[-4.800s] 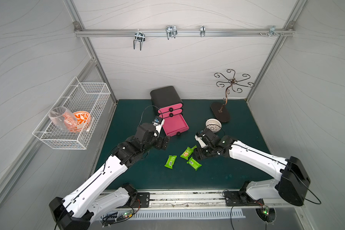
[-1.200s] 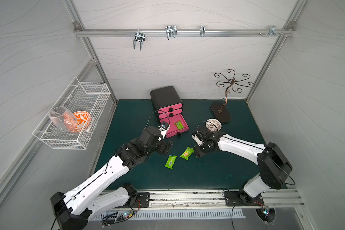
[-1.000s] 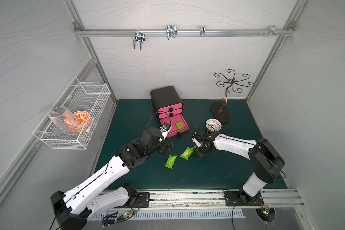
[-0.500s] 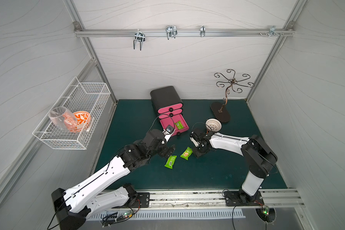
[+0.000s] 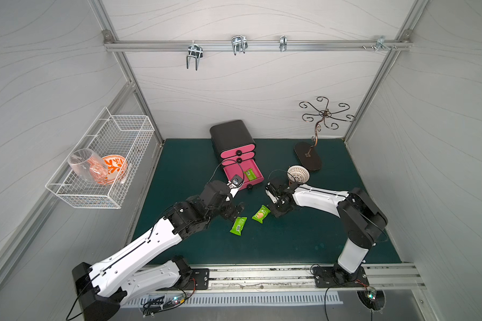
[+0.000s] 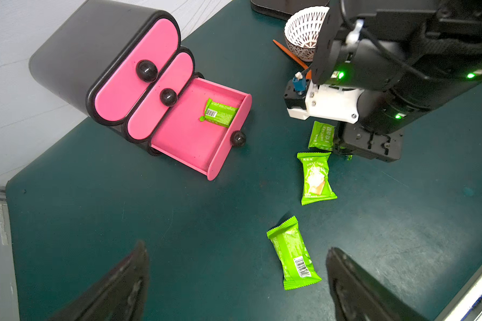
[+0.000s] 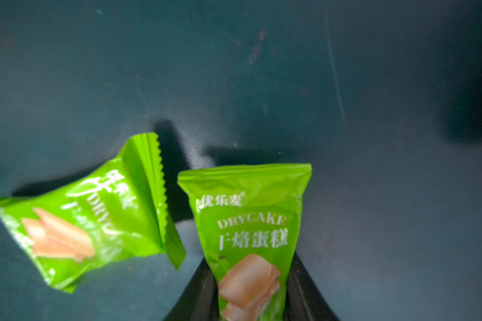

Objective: Place the cookies into the drawer by color
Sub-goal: Pick up the cookie at the center of the board, then place the cookie in the drawer.

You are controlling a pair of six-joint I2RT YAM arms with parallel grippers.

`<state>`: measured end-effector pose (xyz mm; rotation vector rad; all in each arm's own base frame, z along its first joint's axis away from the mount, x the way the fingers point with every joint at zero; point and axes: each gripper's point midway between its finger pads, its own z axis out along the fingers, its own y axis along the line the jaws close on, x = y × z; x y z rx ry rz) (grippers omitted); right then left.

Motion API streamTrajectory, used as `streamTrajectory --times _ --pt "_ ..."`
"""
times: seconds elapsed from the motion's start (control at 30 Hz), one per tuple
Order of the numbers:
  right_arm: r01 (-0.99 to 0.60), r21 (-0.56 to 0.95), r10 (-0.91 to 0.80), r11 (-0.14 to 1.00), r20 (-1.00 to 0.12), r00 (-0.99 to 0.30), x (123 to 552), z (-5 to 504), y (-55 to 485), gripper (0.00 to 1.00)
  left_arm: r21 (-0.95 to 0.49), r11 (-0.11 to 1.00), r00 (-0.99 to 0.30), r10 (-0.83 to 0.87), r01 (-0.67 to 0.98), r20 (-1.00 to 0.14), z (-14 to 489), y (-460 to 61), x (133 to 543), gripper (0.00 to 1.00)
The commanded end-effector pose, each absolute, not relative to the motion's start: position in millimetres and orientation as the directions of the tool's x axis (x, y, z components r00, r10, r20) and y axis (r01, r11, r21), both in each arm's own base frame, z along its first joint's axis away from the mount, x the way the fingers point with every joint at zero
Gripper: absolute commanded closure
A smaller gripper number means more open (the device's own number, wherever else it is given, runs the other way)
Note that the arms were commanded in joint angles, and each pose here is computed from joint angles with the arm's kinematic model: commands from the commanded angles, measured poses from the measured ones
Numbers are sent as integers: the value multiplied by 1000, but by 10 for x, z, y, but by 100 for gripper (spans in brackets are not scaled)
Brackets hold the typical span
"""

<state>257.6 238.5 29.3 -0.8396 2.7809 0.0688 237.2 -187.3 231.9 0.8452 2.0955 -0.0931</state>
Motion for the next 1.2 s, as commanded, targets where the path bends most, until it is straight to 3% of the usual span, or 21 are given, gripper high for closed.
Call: streamTrajectory --times 0.0,0.27,0.5,0.73,1.17 --pt "-549 -44 -529 835 -340 -777 2765 731 2442 66 234 781 -388 517 579 -763 2400 -1893 2427 1" --pt "-592 -12 -508 806 -526 -682 3293 1452 2985 65 262 804 -396 512 534 -763 2437 -1775 2445 1" --pt "-623 79 -452 778 -618 -643 3785 1693 3595 65 279 813 -398 511 511 -762 2500 -1690 2435 1" --pt "-647 120 -462 753 -603 -650 4079 1428 4005 65 277 834 -416 491 477 -765 2533 -1573 2393 1" --pt "-621 142 -484 771 -501 -717 4183 708 4048 62 260 853 -431 465 452 -773 2561 -1520 2381 1"
